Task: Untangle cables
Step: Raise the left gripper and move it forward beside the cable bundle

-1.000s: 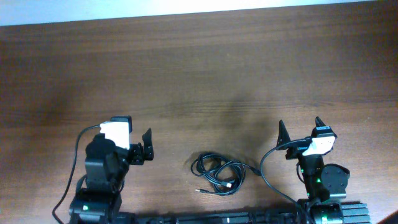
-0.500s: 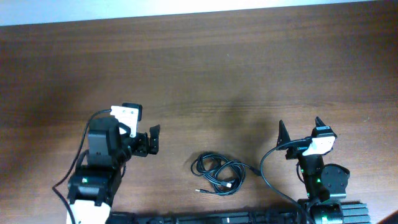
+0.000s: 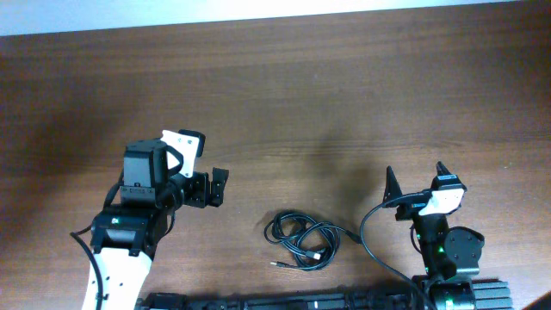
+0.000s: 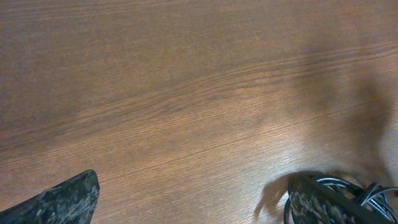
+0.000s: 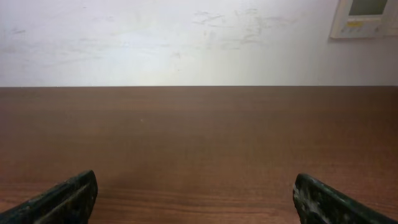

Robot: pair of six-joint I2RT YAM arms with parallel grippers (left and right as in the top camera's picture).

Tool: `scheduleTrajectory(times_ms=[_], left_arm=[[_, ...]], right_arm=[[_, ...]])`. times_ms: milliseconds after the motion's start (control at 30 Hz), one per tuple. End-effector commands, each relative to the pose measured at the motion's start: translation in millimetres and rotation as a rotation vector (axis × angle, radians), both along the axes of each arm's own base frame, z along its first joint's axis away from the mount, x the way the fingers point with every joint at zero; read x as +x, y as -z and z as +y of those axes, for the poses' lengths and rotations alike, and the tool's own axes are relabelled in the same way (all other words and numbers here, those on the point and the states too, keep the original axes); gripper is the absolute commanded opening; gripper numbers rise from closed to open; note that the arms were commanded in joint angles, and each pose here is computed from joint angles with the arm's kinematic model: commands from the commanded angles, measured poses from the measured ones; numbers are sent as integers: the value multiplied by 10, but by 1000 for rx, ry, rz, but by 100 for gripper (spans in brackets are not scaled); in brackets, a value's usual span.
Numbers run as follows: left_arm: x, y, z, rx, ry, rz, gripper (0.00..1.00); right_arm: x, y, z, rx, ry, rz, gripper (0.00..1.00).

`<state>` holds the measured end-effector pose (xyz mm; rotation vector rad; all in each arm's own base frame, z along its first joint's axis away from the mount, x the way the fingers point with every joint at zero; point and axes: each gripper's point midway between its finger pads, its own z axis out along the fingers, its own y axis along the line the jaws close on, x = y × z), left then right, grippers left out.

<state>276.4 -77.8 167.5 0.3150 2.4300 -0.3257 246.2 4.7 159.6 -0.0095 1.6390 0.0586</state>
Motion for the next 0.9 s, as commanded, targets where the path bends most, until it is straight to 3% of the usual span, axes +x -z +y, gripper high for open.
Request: scheduleTrajectory(times_ms=[0,867], left_arm=[[43,-100,-26,-7,21,-27,99],[38,-166,-169,-74,71,-40,99]], right_arm=[[-1,24,-4,4,4,5,99],[-1,24,-3,4,4,5,99]])
